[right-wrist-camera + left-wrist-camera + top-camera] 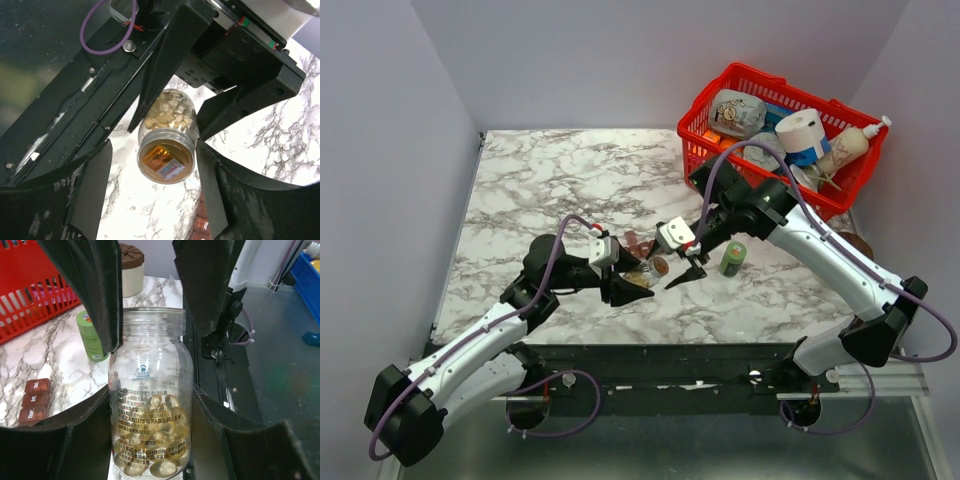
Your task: Sort the pills into containers
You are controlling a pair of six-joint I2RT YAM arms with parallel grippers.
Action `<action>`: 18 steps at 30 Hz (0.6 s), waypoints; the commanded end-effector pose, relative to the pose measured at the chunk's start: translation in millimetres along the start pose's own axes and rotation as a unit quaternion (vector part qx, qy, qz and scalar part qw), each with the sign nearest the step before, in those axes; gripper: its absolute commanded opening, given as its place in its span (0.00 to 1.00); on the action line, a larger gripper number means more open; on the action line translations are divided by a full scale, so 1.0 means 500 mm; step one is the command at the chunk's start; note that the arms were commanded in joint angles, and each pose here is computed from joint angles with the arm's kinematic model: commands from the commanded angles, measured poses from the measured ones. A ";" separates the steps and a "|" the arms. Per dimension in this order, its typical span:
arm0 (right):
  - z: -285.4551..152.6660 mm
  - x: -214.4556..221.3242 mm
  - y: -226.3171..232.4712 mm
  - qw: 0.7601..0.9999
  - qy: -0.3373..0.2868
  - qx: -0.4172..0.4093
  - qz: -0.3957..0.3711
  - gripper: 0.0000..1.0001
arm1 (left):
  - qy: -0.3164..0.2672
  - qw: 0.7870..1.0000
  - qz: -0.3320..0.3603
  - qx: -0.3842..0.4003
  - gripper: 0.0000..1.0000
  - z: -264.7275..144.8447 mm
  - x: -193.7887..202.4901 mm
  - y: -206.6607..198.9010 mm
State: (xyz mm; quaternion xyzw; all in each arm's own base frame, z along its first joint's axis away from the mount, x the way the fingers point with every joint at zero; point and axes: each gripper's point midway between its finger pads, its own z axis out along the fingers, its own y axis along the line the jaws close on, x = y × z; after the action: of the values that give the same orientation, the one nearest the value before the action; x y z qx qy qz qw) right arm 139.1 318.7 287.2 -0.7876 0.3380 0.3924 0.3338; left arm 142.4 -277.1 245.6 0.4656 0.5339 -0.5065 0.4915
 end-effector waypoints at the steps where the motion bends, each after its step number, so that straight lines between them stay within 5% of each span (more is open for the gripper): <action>1: 0.003 0.004 -0.012 1.000 0.005 0.018 0.003 0.70 | -0.039 0.999 0.027 0.023 0.00 0.003 -0.044 -0.012; 7: 0.002 0.003 -0.025 0.999 0.007 0.039 0.028 0.46 | -0.050 0.998 0.033 -0.001 0.00 0.001 -0.051 0.002; 12: 0.003 0.013 -0.058 0.989 0.010 0.091 0.117 0.32 | -0.058 0.992 0.045 -0.098 0.00 -0.012 -0.066 0.063; 18: 0.013 0.027 -0.050 0.973 0.005 0.101 0.205 0.34 | -0.059 0.984 0.052 -0.159 0.00 -0.028 -0.078 0.100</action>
State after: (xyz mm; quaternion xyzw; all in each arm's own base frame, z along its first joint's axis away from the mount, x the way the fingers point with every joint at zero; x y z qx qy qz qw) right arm 163.3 328.8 285.0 -0.7195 0.4613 0.3861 0.3470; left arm 155.9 -271.3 252.2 0.4236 0.5556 -0.4895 0.5217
